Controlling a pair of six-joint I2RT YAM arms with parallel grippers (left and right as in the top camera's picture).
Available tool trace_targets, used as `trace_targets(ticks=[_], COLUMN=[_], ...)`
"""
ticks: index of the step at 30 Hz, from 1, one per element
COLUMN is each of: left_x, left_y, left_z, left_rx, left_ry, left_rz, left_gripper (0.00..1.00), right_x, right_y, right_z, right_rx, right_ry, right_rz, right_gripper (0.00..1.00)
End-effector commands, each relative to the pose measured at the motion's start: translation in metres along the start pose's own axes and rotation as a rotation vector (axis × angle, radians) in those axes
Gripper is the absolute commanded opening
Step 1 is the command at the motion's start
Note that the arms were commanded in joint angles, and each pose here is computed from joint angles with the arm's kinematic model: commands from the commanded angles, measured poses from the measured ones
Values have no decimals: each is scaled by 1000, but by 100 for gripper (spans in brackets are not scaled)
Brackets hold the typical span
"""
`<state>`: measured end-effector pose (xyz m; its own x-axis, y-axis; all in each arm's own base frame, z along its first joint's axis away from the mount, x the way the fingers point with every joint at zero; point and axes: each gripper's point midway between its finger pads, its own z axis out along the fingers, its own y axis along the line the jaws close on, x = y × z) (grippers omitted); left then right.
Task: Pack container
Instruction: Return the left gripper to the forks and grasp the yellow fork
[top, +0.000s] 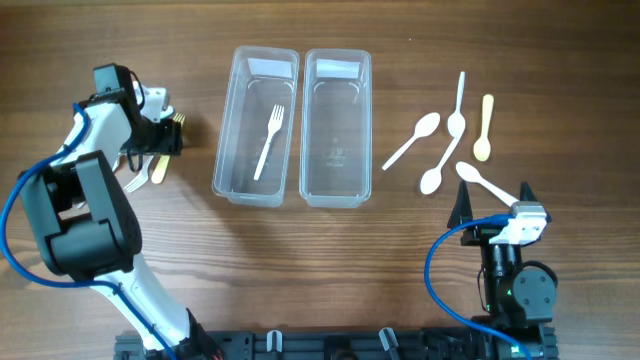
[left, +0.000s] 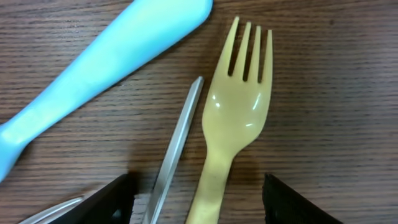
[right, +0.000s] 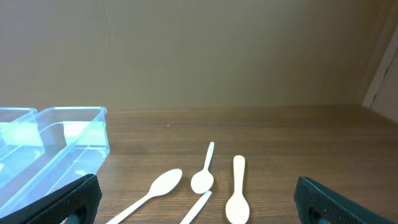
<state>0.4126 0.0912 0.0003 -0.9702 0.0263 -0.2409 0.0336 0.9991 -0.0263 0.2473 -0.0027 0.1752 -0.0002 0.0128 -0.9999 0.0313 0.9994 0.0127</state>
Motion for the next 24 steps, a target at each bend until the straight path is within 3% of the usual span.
trace_targets(ticks=[1, 6, 9, 14, 18, 24], left_x=[0, -13, -36, -43, -30, -27], left_y=[-3, 27, 36, 19, -23, -31], left_z=[1, -18, -51, -77, -66, -54], left_rx=[27, -149, -207, -192, -83, -72], left_ry=[-8, -42, -134, -179, -105, -81], left_rz=[20, 23, 23, 52, 113, 131], left_gripper=[68, 86, 87, 75, 49, 48], right_x=[-3, -3, -3, -3, -3, -3], right_y=[2, 2, 2, 2, 2, 2], right_z=[0, 0, 0, 0, 0, 0], right_rx=[-12, -12, -12, -12, -12, -12], right_ry=[-12, -12, -12, -12, -12, -12], right_rz=[-10, -10, -10, -10, -9, -10], right_gripper=[100, 100, 100, 100, 100, 100])
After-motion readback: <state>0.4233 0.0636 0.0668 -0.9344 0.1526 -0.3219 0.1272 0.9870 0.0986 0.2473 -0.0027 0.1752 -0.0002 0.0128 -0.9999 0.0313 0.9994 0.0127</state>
